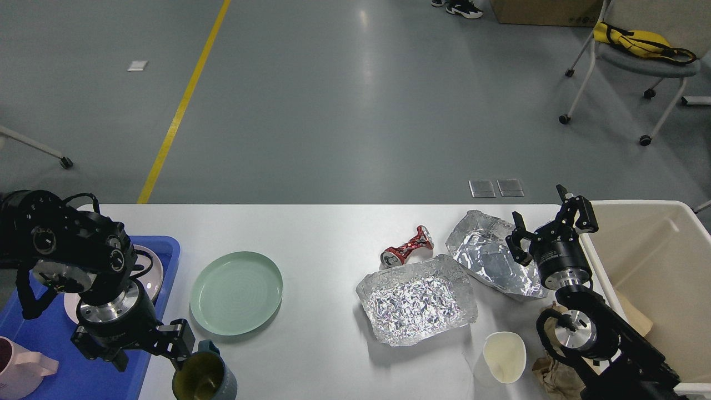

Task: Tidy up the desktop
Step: 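Lower the left gripper down onto the dark mug nearest the robot, then close the left gripper around the dark mug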

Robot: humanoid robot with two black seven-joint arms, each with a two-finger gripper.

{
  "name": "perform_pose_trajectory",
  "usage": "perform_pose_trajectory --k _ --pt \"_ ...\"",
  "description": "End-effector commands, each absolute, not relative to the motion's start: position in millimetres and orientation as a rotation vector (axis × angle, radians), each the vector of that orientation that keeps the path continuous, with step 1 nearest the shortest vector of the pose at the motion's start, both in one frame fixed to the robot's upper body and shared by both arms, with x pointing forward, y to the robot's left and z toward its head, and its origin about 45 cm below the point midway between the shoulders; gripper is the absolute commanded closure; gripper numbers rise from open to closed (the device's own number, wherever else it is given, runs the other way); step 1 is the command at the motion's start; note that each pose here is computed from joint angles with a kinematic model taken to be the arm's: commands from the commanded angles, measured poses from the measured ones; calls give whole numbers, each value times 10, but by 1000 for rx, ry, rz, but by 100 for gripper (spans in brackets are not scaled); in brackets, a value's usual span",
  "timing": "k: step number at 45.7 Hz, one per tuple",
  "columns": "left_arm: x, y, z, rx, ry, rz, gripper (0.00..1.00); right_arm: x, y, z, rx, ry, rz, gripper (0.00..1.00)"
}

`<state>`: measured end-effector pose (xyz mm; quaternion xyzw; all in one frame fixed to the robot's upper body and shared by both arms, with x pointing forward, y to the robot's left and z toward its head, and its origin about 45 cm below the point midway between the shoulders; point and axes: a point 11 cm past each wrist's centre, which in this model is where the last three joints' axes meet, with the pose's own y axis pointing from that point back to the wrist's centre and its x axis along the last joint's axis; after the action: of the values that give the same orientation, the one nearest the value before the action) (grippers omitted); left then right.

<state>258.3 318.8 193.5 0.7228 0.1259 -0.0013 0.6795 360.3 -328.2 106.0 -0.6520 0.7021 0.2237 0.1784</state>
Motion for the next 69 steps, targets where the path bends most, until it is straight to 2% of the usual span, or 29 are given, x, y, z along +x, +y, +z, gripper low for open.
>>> perform_pose_trajectory --k 1,20,34,46,69 --pt "2594 3196 1930 1622 282 5 9 3605 -3281 1062 -1844 1985 632 0" --pt "2529 3132 1827 1594 301 -15 8 3605 -3281 1062 -1844 1985 632 0" --pt "2624 3149 1799 1615 248 50 8 3601 -3280 1060 -1844 1985 633 0" --pt "2504 2988 1604 1584 263 7 8 3605 -3281 1062 -1844 1985 632 0" --pt "2349 3093 1198 1637 231 71 9 3605 -3281 1062 -1844 1985 632 0"
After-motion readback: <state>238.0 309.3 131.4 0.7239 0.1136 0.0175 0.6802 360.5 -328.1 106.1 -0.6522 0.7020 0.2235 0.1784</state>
